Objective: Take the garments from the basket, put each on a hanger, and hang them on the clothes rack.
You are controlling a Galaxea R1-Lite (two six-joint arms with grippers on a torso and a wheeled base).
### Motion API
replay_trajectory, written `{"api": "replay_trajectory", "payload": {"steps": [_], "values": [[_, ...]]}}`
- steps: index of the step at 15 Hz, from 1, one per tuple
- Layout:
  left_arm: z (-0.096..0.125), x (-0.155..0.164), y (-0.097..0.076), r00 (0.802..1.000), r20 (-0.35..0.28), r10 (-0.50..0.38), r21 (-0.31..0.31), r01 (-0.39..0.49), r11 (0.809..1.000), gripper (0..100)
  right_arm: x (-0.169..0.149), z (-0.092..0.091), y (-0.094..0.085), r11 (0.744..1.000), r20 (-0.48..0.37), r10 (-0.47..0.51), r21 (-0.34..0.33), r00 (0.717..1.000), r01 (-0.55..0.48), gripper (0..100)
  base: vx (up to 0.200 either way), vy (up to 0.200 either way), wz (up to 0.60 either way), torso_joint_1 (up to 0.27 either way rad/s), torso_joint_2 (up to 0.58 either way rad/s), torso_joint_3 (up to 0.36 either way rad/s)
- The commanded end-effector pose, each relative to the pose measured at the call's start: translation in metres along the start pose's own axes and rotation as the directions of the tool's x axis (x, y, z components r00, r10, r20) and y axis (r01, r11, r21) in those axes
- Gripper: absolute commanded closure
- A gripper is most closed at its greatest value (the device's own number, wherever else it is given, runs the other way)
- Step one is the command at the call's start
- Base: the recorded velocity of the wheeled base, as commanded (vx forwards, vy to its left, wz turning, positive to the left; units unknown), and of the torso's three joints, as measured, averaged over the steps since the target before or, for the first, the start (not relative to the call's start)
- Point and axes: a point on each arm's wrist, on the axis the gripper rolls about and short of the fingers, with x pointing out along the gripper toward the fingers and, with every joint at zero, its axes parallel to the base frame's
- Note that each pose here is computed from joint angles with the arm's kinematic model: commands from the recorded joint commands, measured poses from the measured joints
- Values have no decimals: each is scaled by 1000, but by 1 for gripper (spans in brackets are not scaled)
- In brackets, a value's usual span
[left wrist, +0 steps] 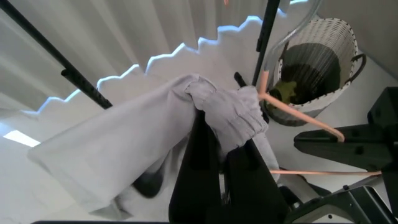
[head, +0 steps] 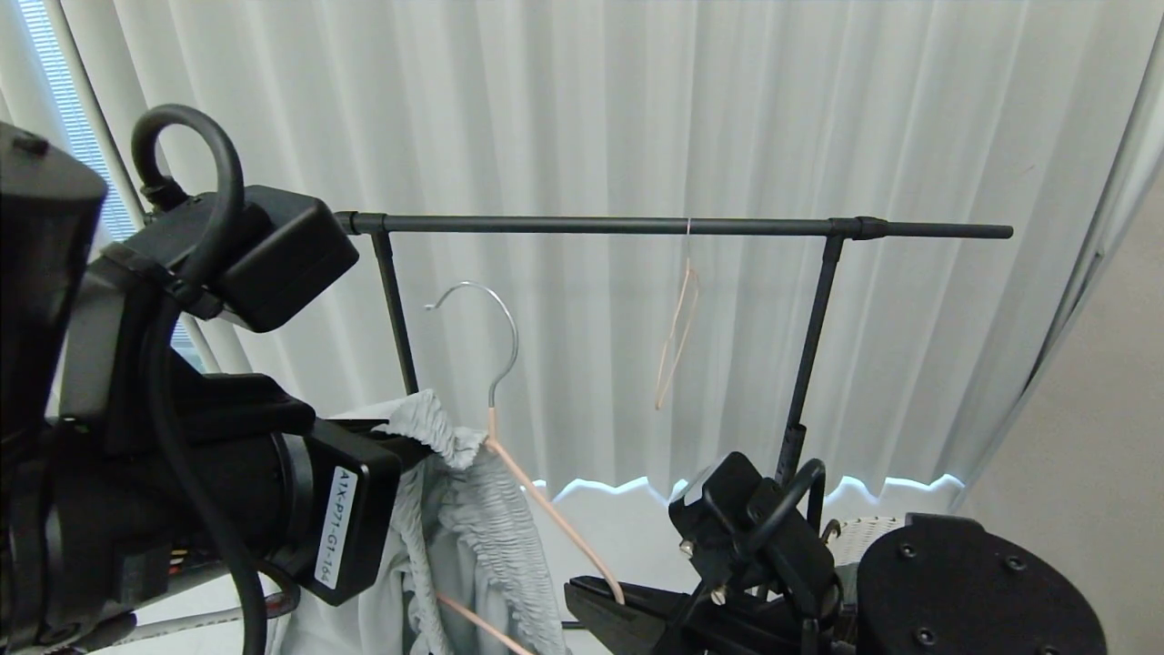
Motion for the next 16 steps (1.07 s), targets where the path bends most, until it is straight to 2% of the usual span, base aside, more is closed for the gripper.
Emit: {"api": "replay_trajectory", "payload": {"steps": [1,2,3,9,14,16], "values": [[-1,-2,1,1000,4,1,-1,-1,1000,100,-5,8,0,1000,32,2,6,999,-3,100,0,0,0,0,0,0],[-2,-3,2,1000,4,1,-1,-1,1000,100,-7,10,0,1000,38,3,8,999,-3,100,0,0,0,0,0,0],[-5,-4,3,1000,2,1,7,-1,1000,0,-11,14,0,1000,53,5,6,999,-5,100,0,0,0,0,0,0],[-9,-12,5,1000,15,-11,37,11,999,0,-19,24,-4,1000,100,-1,3,995,0,100,0,0,0,0,0,0],[-26,-25,14,1000,22,-17,50,16,999,0,-28,29,-10,1000,130,-15,-6,991,16,100,0,0,0,0,0,0],[-38,-36,23,999,46,-15,119,9,993,0,-46,23,-19,999,121,-34,-35,992,39,100,0,0,0,0,0,0]]}}
